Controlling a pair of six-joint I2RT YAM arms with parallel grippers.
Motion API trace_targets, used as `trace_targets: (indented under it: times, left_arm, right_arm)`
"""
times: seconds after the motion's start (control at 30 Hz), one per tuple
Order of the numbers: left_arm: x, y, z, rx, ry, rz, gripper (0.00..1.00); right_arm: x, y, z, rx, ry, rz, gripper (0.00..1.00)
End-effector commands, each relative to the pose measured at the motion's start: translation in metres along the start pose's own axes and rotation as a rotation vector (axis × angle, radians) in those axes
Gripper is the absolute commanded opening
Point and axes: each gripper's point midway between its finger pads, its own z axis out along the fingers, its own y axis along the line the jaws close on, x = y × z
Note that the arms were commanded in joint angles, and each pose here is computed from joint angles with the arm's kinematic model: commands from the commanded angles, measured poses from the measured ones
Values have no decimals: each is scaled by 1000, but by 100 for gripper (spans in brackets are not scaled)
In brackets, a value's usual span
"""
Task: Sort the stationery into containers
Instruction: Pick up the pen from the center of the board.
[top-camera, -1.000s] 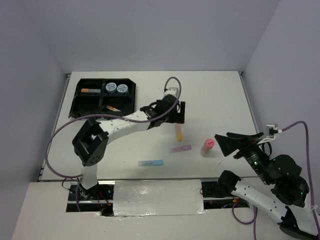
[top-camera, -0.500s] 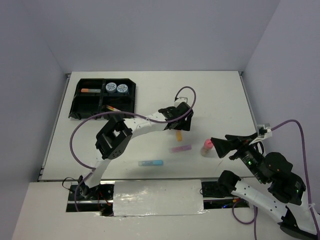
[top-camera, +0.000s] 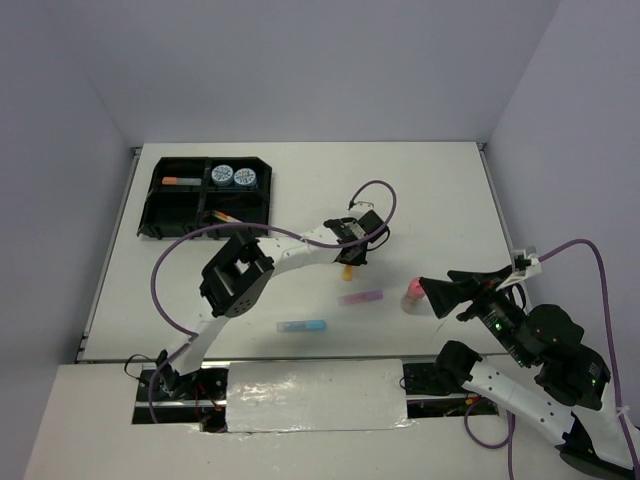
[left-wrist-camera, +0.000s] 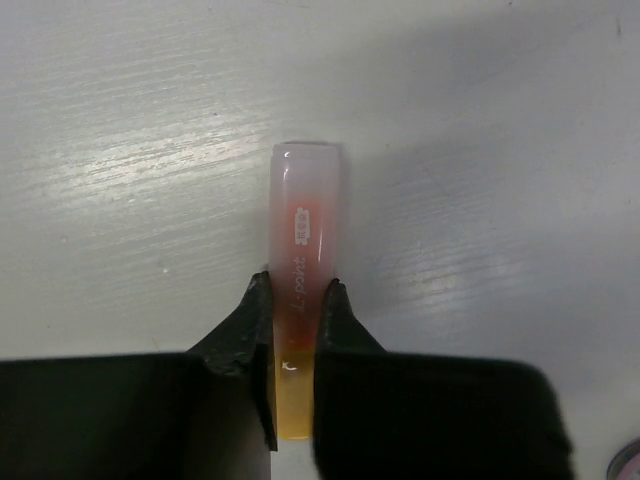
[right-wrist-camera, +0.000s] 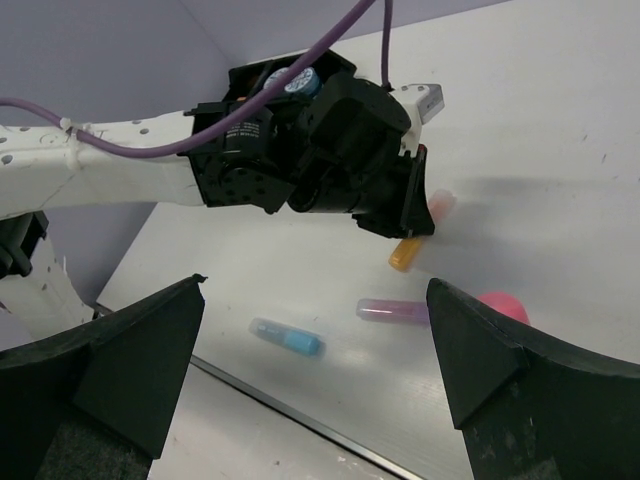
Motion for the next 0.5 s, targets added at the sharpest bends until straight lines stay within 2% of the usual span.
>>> trace_targets:
  times: [0.0,0.07,0.1,0.17,0.2,0.23,0.27,0.33,0.37,0.47]
  left_arm:
    - [1,18,-4,-69,14,28,0]
    - [-10,33,-11,-99,-20,9,0]
    - [-36,44,-27,-86,-69,-39,0]
    - [-55,64,-40,-77,-115,-83,0]
    - [-88,87,-63,-69,-180,-154,0]
    - [-95,103,-68,-68,-188,-186,0]
    - [-124,134,-87,-73,-246,-259,0]
    - [-140,168,-101,-90,-277,-325,0]
    - [-162,196,-118,-82,-334,-377,0]
    - [-188,238,-142,-96,-396,-445,0]
  right_arm:
    - [-11,7,-2,-38,-42,1,100]
    - [-10,7,-2,-39,-43,0,100]
    - [-10,7,-2,-40,-42,-2,100]
    - [-10,7,-2,-44,-45,-1,100]
    - [-11,6,-3,-42,-48,-2,100]
    - [-10,6,-3,-43,-47,-4,100]
    - [-10,7,-2,-48,-47,-3,100]
    - [-9,6,-2,-46,-49,-6,100]
    - [-9,8,-2,-53,-50,-7,100]
    - [-10,8,-1,-55,-57,-11,100]
